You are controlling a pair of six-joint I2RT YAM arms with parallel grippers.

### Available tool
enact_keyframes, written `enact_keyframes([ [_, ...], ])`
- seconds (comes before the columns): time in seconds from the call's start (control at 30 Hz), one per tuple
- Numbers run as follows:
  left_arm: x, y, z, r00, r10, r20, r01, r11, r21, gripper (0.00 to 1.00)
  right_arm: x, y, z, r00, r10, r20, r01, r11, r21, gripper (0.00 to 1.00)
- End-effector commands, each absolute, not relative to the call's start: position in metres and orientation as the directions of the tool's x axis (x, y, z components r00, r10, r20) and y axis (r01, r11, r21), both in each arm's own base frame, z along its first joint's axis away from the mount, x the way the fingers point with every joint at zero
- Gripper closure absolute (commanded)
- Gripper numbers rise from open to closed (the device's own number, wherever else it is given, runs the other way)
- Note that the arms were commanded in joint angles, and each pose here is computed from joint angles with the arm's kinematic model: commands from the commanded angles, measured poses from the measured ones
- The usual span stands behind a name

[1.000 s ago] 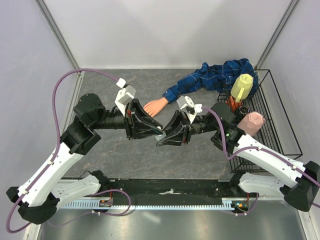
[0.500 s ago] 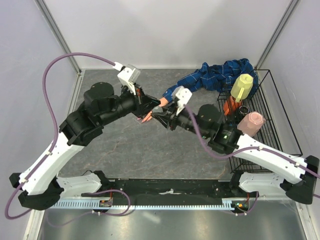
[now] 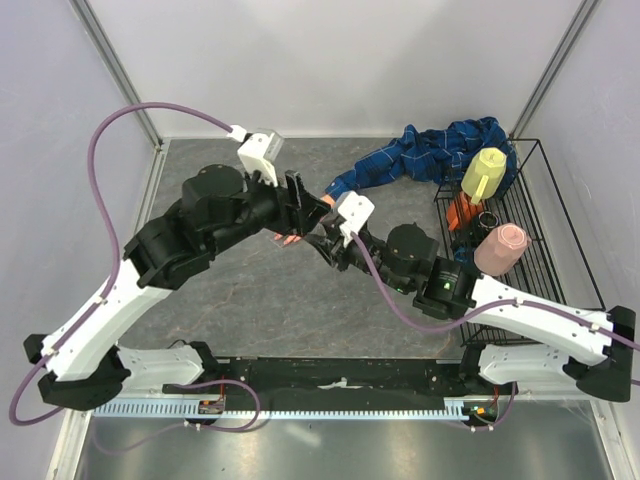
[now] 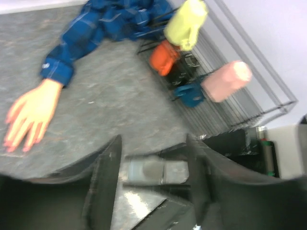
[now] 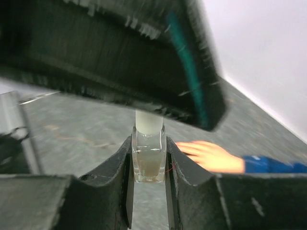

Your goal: Paint the nails

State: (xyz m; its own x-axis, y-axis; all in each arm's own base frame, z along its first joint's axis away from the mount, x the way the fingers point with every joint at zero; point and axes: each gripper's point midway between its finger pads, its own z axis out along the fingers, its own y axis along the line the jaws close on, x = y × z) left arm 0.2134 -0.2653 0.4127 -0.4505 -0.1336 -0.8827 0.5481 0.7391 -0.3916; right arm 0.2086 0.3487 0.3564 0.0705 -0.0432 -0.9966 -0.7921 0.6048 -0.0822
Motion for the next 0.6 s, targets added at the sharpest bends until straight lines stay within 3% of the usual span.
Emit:
enact_keyframes([
  [0.0, 0.184, -0.265, 0.451, -0.429, -0.204, -0.880, 0.673, 0.577, -0.462, 0.27, 0.166, 0.355, 0.376, 0.099, 0.042, -0.994, -0.915, 0.397, -0.074, 1.00],
  [0.13, 0.160, -0.254, 0.462, -0.363, -0.201, -0.910, 0.768, 0.488, -0.414, 0.21, 0.156, 0.342, 0.382, 0.011, 0.101, -0.995, -0.962, 0.273, 0.017, 1.00],
  [0.2, 0.137, -0.251, 0.471, -0.311, -0.196, -0.930, 0.846, 0.390, -0.364, 0.22, 0.160, 0.334, 0.384, -0.013, 0.116, -0.993, -0.969, 0.243, 0.042, 1.00],
  [0.27, 0.117, -0.249, 0.475, -0.287, -0.196, -0.938, 0.890, 0.308, -0.337, 0.28, 0.143, 0.335, 0.385, -0.063, 0.118, -0.991, -0.991, 0.113, 0.077, 1.00],
  [0.4, 0.112, -0.256, 0.461, -0.329, -0.168, -0.929, 0.892, 0.269, -0.364, 0.31, 0.128, 0.328, 0.387, -0.140, 0.127, -0.982, -0.989, -0.064, 0.132, 1.00],
  [0.57, 0.105, -0.266, 0.458, -0.335, -0.133, -0.933, 0.913, 0.201, -0.356, 0.24, 0.108, 0.315, 0.402, -0.213, 0.185, -0.959, -0.957, -0.236, 0.167, 1.00],
])
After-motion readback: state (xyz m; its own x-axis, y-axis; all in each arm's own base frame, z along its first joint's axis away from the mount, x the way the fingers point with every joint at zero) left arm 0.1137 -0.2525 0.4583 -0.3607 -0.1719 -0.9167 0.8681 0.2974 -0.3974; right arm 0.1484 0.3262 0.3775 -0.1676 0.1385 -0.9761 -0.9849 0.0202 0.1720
